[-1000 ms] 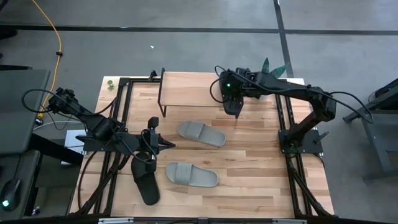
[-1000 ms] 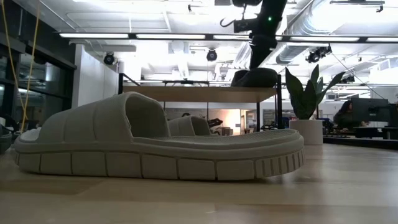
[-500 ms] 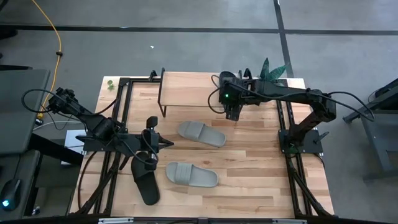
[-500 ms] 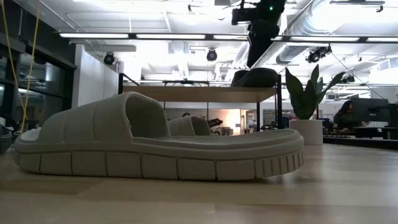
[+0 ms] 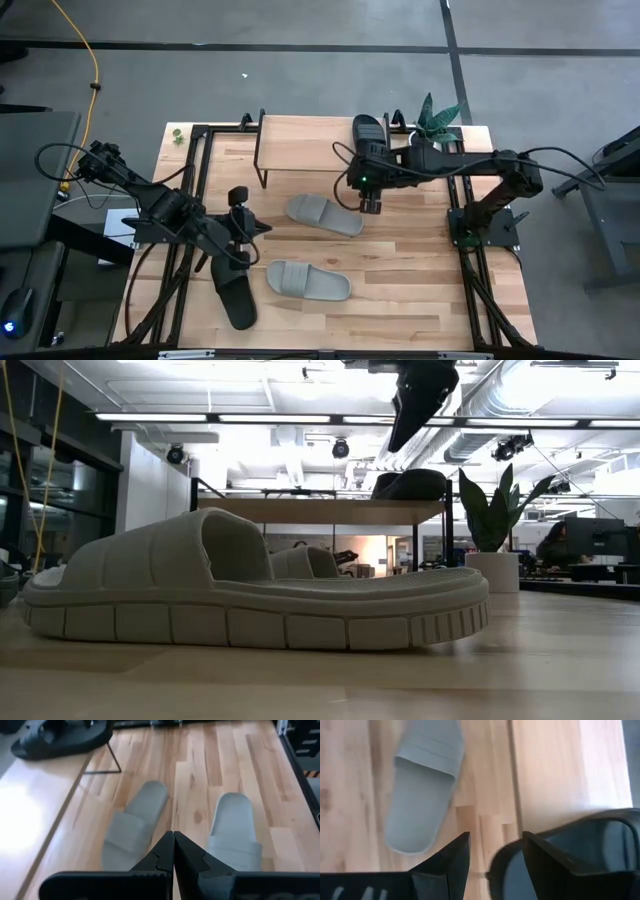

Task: Pick and place slides into the shelf
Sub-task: Put the black slide on the shelf

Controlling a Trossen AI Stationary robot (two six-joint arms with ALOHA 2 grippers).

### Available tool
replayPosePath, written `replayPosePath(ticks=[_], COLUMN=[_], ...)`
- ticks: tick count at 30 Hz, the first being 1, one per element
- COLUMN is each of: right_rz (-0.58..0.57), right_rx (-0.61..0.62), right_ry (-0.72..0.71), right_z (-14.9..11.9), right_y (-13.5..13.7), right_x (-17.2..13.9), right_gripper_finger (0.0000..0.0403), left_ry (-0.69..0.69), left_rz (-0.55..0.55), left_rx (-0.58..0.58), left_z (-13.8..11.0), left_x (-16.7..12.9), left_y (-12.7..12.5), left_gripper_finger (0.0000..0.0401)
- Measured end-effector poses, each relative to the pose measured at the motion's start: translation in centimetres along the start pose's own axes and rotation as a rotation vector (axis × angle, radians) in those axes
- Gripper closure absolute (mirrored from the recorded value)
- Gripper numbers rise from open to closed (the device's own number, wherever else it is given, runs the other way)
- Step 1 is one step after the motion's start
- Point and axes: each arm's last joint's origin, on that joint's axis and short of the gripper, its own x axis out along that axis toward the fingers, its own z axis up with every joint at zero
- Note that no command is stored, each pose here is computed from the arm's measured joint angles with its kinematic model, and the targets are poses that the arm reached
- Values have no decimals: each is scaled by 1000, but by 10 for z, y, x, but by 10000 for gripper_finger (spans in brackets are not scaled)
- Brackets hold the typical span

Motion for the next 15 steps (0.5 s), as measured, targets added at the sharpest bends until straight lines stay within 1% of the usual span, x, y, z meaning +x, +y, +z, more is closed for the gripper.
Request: replayPosePath(ticks=[3, 9, 15], right_rz=[28, 85, 105], right_rx=[-7, -21, 11], right_ry=[-13, -31, -75], right_z=[1, 2, 7], right_y=[8, 21, 29], right_x=[-2, -6, -9], right_gripper_finger=[233, 233, 233], left_ry=[45, 102, 125], left_rz=[-27, -59, -93], left_rx=[-17, -8, 6], left_z=[-5, -16, -28], left_x=[-1, -10, -25], left_y=[-1, -11, -25], left_gripper_finger=[400, 400, 400])
